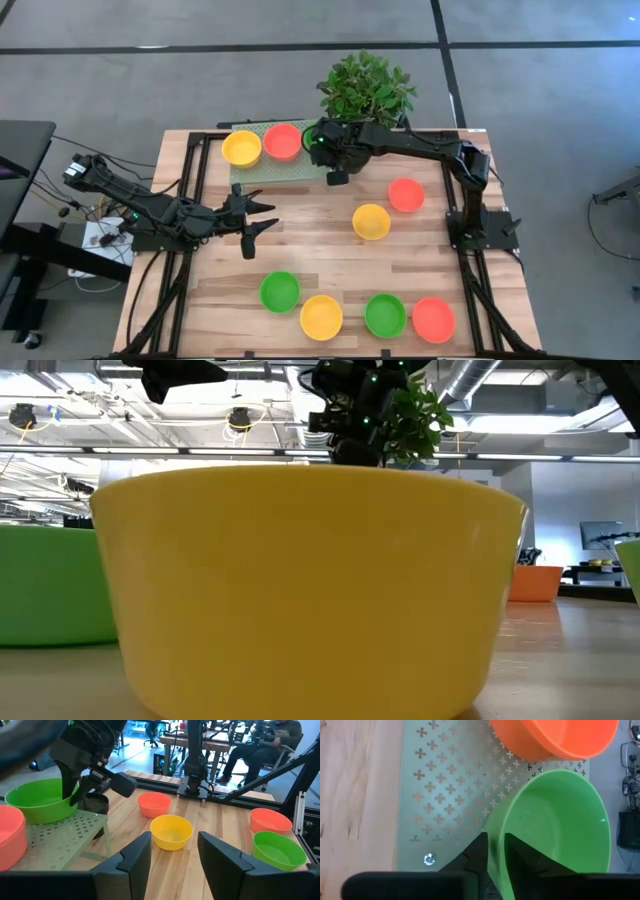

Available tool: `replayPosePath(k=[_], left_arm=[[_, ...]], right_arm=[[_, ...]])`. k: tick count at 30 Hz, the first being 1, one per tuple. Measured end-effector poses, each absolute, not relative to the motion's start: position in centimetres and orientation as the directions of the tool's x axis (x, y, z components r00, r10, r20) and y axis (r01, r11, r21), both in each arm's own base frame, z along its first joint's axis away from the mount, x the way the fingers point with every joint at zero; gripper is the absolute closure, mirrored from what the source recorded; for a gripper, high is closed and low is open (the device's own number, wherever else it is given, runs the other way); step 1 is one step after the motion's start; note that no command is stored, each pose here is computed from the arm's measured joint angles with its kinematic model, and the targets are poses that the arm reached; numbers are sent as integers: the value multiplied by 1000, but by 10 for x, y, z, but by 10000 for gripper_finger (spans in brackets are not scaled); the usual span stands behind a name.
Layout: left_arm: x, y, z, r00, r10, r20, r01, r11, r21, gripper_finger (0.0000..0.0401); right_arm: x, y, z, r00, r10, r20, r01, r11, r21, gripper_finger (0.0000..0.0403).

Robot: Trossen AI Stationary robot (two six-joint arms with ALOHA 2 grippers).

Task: Pick & Place Mini bowls
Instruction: Put the green bowl on the shelf, then stack the green bowl on top of the other green bowl on the shelf

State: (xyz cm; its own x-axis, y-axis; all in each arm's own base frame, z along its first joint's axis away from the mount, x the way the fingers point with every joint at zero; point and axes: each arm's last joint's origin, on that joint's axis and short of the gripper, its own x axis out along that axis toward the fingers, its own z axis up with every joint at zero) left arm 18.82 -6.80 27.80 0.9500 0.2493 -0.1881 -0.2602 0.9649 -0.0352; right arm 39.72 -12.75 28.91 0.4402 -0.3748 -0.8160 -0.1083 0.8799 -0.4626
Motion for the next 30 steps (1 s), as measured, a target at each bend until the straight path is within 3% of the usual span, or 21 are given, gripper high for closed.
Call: replayPosePath(k=[8,19,24,30], left_arm=[[188,-68,278,949,250,-191,-260,965,-33,238],[188,-68,278,949,250,-192,-260,965,-32,238],[188,-68,278,949,249,-192,-260,965,-33,238],[188,-68,278,949,250,-192,-260,965,-33,238]], right_arm=[[404,-104,289,459,-355,-814,-179,861,-476,303],[412,-53,293,426,-540,-726,-237,708,-665,219],[414,-17,312,492,-511,-705,-257,688,-678,192],[401,34,344,531,-446,-721,-279,711,-646,188]])
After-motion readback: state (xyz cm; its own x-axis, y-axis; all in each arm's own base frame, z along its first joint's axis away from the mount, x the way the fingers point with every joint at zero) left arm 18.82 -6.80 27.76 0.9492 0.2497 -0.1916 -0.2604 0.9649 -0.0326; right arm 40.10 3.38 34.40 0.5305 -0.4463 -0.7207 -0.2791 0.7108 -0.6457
